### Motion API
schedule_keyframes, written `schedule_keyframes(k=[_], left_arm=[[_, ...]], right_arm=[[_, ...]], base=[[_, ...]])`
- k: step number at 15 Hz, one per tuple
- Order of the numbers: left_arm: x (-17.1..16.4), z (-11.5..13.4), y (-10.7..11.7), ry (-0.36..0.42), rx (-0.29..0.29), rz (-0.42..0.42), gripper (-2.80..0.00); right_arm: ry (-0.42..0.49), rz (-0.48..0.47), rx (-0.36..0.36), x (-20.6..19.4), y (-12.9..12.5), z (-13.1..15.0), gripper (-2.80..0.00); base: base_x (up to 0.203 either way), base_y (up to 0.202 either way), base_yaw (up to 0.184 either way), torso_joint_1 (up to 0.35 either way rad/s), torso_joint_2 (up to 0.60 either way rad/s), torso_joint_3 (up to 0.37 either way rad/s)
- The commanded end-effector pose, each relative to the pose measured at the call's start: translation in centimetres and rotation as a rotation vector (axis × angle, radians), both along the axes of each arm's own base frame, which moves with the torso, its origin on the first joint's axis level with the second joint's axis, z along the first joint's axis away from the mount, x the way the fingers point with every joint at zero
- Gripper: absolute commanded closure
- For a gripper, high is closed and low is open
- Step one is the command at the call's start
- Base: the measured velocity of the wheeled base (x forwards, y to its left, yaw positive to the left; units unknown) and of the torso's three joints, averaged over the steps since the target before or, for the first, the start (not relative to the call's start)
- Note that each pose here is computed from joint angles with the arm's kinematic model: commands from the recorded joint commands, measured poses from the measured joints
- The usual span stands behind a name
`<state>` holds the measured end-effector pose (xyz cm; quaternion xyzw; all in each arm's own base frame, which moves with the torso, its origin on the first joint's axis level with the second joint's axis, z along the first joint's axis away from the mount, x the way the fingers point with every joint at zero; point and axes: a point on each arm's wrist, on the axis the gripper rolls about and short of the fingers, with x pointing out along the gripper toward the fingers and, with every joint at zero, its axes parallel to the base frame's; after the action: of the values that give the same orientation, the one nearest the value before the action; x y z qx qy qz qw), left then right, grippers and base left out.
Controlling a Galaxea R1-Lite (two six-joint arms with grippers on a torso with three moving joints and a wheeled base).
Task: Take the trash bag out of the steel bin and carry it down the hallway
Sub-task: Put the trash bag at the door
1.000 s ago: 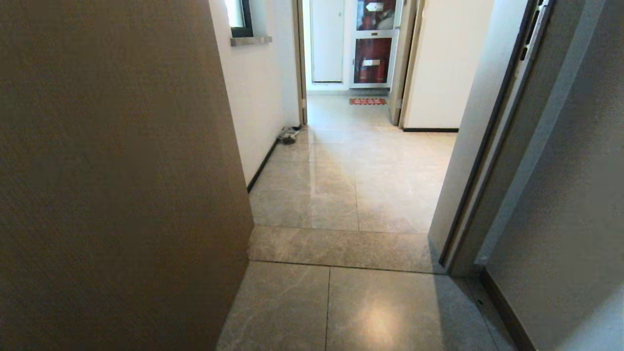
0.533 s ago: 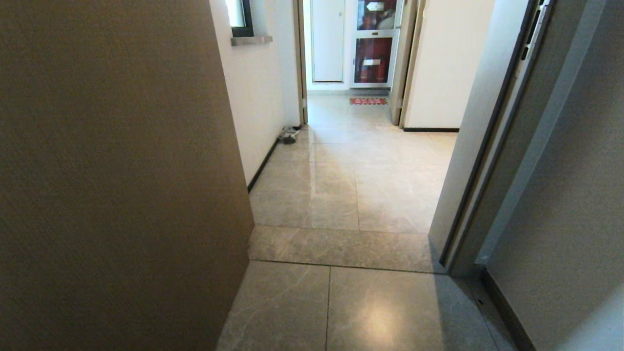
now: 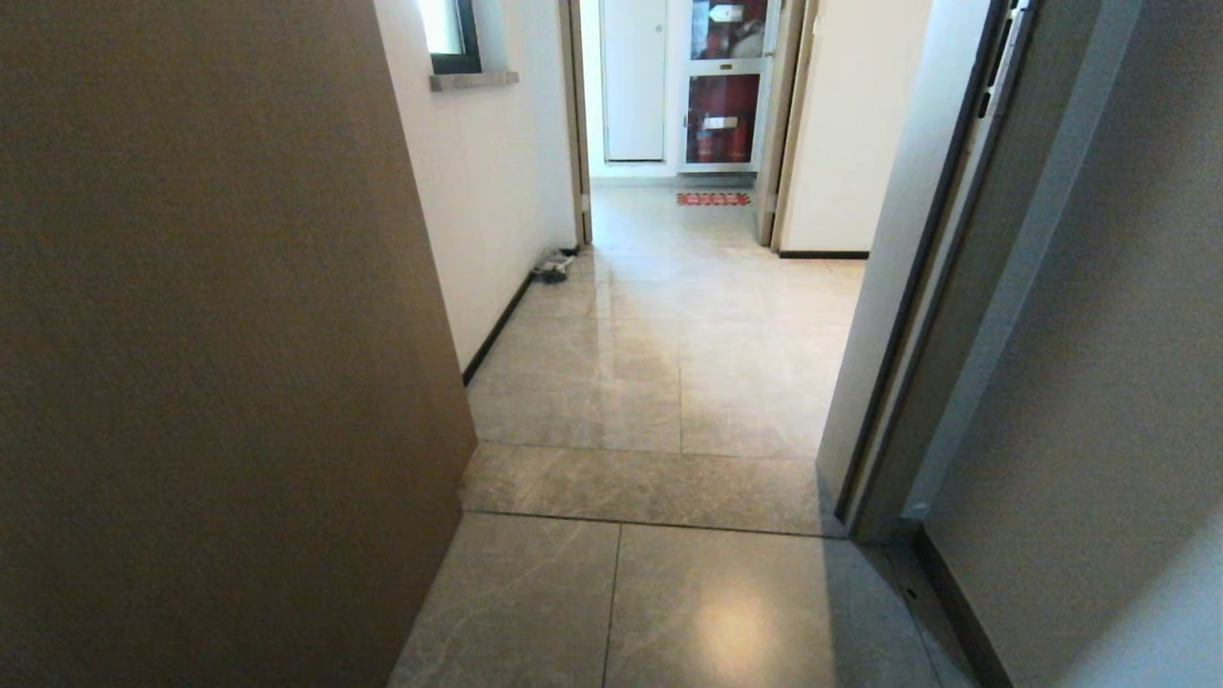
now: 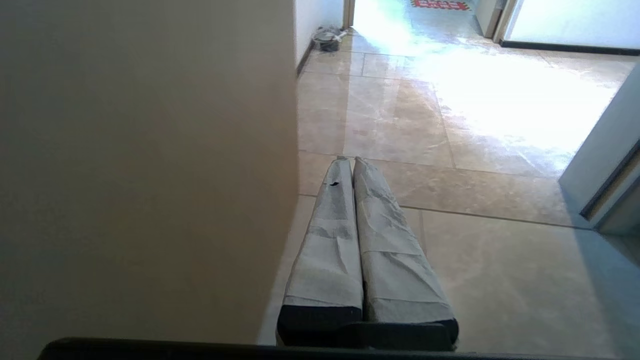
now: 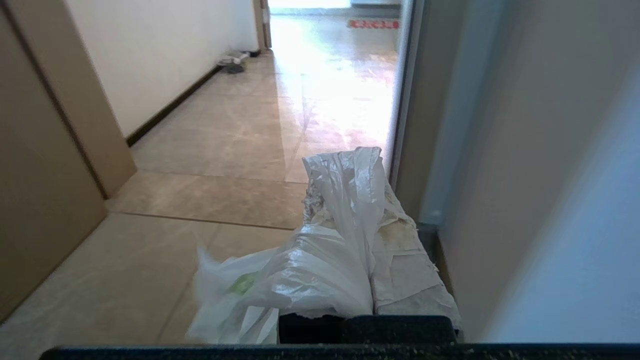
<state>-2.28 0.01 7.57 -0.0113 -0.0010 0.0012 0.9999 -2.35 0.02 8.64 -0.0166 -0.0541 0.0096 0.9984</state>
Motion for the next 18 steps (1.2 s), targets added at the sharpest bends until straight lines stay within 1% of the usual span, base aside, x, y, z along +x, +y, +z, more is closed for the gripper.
schedule_keyframes(k=[1,12,14,18], left_arm=[[-0.01,-0.01,0.00,-0.002,0.000,0.001,0.00],[-0.01,-0.02,0.00,-0.002,-0.002,0.001,0.00],[0.00,-0.01,0.00,-0.001,-0.002,0.001,0.00],[0.00,-0.02,0.00,0.000,-0.002,0.001,0.00]], right_arm=[[0.039,0.002,-0.001,0.32,0.00,-1.11,0.00],[0.039,0.001,-0.001,0.32,0.00,-1.11,0.00],[0.039,0.002,0.000,0.32,0.00,-1.11,0.00],[0.039,0.002,0.000,0.32,0.00,-1.11,0.00]], base=[[0.000,-0.124,0.000,0.005,0.00,0.005],[0.000,-0.007,0.000,0.000,0.00,0.000],[0.121,0.000,-0.002,0.000,0.00,0.007],[0.196,0.000,-0.001,-0.001,0.00,0.001]])
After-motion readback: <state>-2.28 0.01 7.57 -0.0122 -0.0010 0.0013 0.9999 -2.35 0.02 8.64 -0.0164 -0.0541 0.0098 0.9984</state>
